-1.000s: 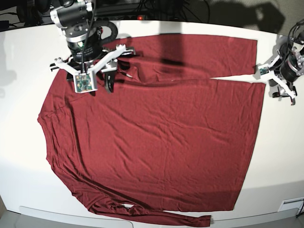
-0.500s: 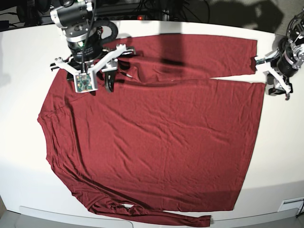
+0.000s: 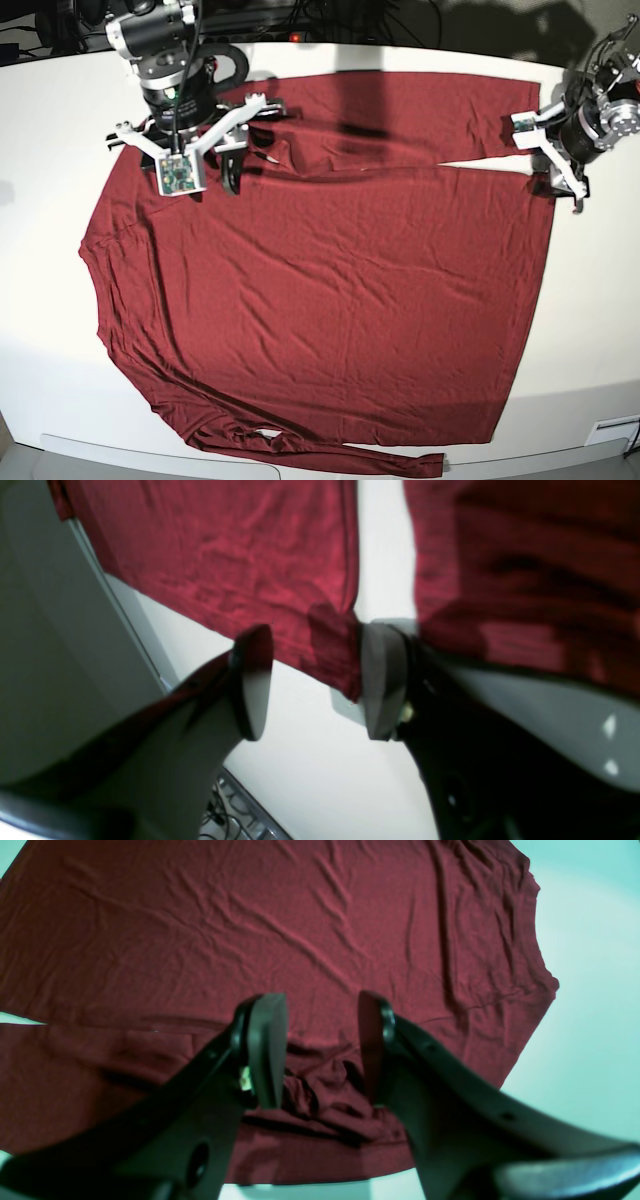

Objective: Fold the T-shirt properly
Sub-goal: 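Lower left gripper and pinch the red shirt where sleeve meets body, then lower right gripper and pinch the shirt at the shoulder near collar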

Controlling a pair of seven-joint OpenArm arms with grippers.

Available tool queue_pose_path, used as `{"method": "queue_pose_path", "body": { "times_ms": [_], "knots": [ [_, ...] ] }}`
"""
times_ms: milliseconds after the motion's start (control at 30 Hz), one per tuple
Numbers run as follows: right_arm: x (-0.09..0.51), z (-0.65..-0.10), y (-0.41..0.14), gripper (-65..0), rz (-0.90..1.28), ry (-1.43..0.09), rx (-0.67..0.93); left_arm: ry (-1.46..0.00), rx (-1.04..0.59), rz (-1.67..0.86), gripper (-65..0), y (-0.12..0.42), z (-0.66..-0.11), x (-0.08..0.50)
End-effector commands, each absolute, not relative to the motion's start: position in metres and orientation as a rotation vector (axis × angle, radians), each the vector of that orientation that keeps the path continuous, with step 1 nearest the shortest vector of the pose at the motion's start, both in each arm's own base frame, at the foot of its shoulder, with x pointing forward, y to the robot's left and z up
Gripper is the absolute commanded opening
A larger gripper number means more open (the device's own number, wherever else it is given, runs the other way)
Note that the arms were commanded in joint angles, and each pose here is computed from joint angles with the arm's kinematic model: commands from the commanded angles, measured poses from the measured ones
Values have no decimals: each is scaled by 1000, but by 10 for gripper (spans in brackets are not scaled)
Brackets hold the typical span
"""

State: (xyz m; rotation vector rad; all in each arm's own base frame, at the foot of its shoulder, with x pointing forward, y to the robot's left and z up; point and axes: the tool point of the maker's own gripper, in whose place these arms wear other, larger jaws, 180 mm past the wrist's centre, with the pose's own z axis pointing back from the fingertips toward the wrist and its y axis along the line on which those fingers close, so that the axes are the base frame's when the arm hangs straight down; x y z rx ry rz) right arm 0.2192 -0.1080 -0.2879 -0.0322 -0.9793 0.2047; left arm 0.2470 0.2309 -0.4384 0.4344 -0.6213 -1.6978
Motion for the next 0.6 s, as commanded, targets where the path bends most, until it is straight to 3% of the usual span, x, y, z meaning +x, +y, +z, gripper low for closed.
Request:
{"method": "queue_pose_path", "body": {
  "times_ms": [0,300,567],
  "knots": [
    [222,-278,-108,-404,202,-1017,-33,-613,461,-1693,-361,240,-435,254],
    [221,-278,-108,-404,203,-1015,-34,-568,440,-1671,-361,250,-450,245],
    [222,-278,-109,-404,205,-1016,-40,-752,252,-1570,-361,185,-448,243]
  ]
}}
